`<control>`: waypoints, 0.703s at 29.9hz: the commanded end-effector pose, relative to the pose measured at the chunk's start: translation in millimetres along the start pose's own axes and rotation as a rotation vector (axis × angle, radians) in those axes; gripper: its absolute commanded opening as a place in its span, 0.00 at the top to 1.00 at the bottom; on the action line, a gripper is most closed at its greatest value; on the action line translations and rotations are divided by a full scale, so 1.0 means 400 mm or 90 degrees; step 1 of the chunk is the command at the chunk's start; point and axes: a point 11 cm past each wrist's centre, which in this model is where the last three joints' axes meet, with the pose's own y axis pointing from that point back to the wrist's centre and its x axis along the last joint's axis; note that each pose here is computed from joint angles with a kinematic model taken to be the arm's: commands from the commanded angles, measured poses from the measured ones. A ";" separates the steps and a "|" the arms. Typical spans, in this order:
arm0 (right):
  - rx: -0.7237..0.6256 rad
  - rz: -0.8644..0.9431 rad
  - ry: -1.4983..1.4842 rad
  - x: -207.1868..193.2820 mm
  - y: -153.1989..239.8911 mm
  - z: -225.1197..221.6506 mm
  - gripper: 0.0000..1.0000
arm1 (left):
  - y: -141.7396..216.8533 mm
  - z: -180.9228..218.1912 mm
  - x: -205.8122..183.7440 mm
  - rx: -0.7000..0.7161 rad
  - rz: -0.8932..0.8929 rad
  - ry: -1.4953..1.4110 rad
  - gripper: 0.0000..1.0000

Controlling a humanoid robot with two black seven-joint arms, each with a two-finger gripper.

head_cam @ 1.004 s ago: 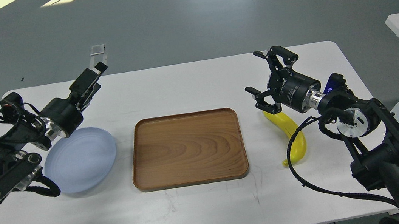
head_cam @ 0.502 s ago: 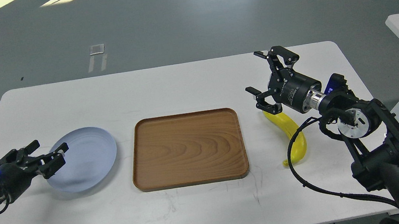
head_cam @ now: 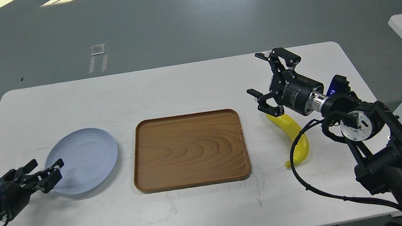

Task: Place banana on plate with both arms
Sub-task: 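Grasp the pale blue plate's rim with the left gripper, then carry the plate with the left gripper onto the wooden tray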

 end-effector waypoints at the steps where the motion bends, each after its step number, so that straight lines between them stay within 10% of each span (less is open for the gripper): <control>1: -0.002 -0.002 0.000 -0.003 0.000 0.003 0.01 | 0.001 -0.008 -0.003 0.006 -0.006 0.002 0.19; 5: -0.002 -0.002 0.003 -0.005 0.000 0.004 0.01 | 0.001 -0.004 -0.010 0.005 -0.009 0.005 0.35; 9: -0.002 -0.003 0.002 -0.005 0.001 0.005 0.01 | 0.017 -0.006 -0.047 0.010 -0.029 0.014 0.83; 12: -0.003 -0.002 0.002 -0.004 0.002 0.007 0.01 | 0.011 0.001 -0.053 0.007 -0.029 0.017 1.00; 21: 0.000 -0.006 0.005 -0.010 0.002 0.001 0.01 | -0.002 -0.015 -0.007 0.035 0.021 0.062 1.00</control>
